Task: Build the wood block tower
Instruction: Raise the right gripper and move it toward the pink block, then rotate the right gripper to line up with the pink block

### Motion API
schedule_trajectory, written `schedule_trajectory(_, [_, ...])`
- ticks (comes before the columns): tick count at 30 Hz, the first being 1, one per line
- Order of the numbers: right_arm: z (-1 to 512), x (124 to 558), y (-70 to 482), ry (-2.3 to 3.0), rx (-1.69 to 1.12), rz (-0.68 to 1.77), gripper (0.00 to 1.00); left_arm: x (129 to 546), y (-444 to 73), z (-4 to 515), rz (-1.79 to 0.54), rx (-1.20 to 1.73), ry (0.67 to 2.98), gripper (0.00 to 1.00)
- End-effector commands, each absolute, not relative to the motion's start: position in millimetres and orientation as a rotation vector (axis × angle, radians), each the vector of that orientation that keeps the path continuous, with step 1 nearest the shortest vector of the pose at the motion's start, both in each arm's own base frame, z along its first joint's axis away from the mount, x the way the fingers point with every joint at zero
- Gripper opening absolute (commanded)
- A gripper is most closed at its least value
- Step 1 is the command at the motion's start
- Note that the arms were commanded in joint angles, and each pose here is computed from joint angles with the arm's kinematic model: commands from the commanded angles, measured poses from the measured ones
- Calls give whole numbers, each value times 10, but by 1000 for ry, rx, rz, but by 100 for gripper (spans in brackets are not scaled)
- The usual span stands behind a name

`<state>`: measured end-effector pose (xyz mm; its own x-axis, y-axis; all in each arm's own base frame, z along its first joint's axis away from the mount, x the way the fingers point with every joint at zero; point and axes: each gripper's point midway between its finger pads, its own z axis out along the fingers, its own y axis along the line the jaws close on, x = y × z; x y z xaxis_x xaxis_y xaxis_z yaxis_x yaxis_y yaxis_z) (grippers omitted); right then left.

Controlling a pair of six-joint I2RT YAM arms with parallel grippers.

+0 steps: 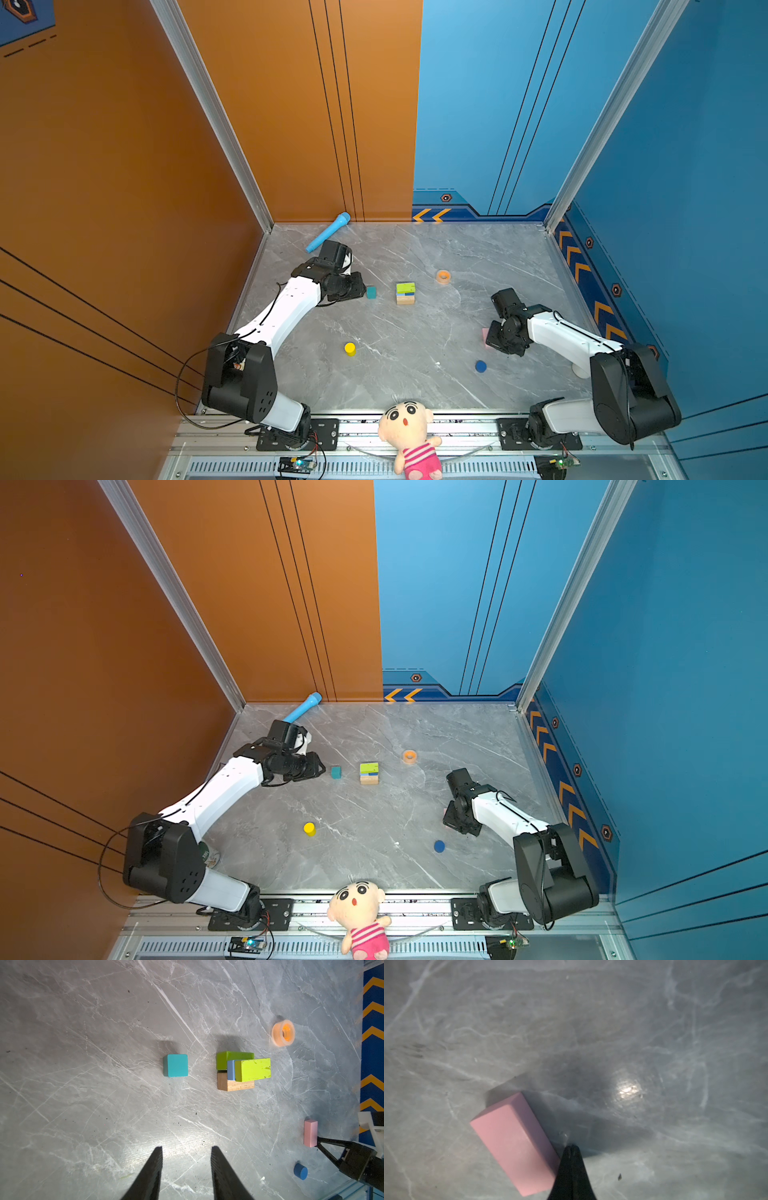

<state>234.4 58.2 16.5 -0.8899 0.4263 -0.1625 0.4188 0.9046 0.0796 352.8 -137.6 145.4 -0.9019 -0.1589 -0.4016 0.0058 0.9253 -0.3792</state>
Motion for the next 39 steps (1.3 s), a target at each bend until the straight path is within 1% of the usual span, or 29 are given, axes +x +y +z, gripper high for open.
schedule_trajectory(1, [114, 2385, 748, 2903, 620, 105, 0, 3547, -1372, 1497, -503, -115, 2653, 41])
schedule_trajectory(10, [121, 2534, 1132, 2922, 516, 121, 0, 3540, -1372, 1473, -505, -107, 2660, 41])
schedule_trajectory(16, [157, 2565, 1234, 2941, 461, 91, 0, 3531, -1353, 1485, -505, -112, 2655, 40])
schedule_trajectory(25, [596, 2618, 1266, 2863, 422, 100, 0, 3531, -1331, 1500, -507, -107, 2650, 41])
schedule_trajectory(31, [909, 2619, 1193, 2779, 434, 89, 0, 3526, -1339, 1538, -520, -101, 2641, 41])
schedule_trajectory(35, [1018, 2592, 1093, 2729, 473, 64, 6, 3528, -1346, 1549, -527, -92, 2639, 41])
schedule_trajectory(39, [1009, 2540, 1011, 2699, 525, 45, 19, 3515, -1360, 1557, -534, -79, 2636, 41])
